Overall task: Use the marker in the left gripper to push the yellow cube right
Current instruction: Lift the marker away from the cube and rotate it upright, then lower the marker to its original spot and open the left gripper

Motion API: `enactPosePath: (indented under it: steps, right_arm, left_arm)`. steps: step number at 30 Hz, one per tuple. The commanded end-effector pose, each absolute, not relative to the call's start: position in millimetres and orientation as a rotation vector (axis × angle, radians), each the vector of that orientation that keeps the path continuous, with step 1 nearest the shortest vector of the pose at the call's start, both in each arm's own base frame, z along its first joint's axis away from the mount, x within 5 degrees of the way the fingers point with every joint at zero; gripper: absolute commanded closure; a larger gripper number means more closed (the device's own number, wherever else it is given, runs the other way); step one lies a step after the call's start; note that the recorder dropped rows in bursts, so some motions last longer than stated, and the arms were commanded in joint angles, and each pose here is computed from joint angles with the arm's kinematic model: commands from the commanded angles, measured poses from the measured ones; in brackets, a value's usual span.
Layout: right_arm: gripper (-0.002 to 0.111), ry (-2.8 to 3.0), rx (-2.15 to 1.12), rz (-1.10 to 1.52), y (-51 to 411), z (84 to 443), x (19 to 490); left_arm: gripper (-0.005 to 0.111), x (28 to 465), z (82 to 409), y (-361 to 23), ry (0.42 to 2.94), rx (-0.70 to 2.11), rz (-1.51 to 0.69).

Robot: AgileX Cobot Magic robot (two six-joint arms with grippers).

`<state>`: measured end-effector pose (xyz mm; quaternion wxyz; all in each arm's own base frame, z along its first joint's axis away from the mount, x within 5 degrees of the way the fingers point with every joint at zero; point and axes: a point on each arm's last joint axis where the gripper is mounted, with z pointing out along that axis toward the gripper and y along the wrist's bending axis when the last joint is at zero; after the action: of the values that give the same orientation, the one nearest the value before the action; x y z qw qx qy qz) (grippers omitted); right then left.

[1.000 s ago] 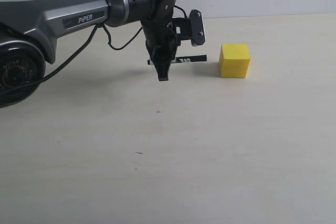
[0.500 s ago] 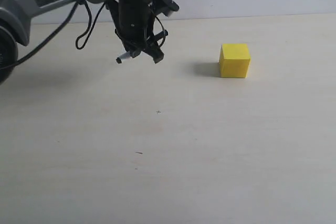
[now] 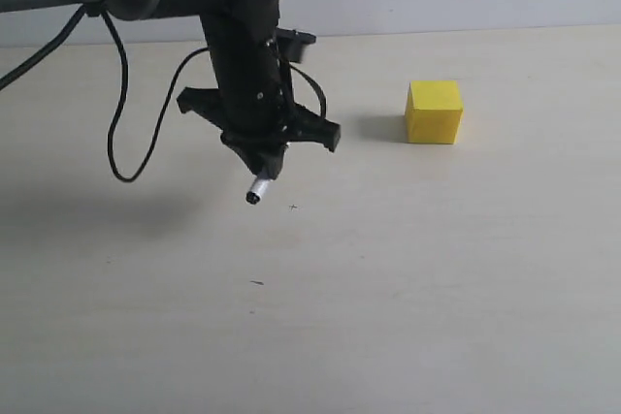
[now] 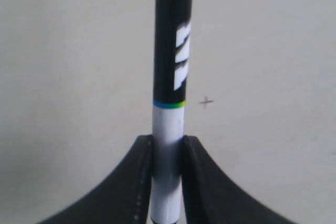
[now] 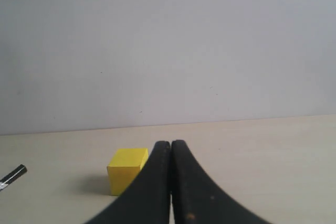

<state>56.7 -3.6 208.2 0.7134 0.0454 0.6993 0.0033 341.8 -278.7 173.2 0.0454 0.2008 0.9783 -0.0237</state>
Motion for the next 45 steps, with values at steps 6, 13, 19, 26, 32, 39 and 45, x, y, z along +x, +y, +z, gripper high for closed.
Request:
enactPosePath:
  steps: [6, 13, 19, 26, 32, 39, 45]
  right_arm:
    - [0.108, 1.546, 0.100, 0.000, -3.8, 207.2, 56.3]
    - [0.108, 1.546, 0.100, 0.000, -3.8, 207.2, 56.3]
    - [0.108, 1.546, 0.100, 0.000, -3.8, 207.2, 56.3]
    - [0.108, 1.546, 0.100, 0.000, -3.8, 207.2, 56.3]
    - [0.108, 1.546, 0.101, 0.001, -3.8, 207.2, 56.3]
    - [0.108, 1.546, 0.101, 0.001, -3.8, 207.2, 56.3]
    - [0.108, 1.546, 0.101, 0.001, -3.8, 207.2, 56.3]
  left_arm:
    - [0.107, 270.2, 163.2, -284.7, 3.004, 0.246, -0.239]
    - [0.107, 266.7, 151.1, -288.4, 2.924, 0.101, -0.460]
    - [0.107, 271.3, 151.2, -284.4, 2.928, 0.096, -0.458]
    - [0.107, 277.5, 145.0, -268.6, 3.027, -0.106, -0.407]
    - [0.107, 280.1, 138.6, -269.5, 3.023, -0.102, -0.406]
    - [0.107, 287.4, 132.9, -276.8, 3.022, -0.100, -0.408]
    - [0.107, 291.3, 124.9, -280.5, 3.056, -0.102, -0.385]
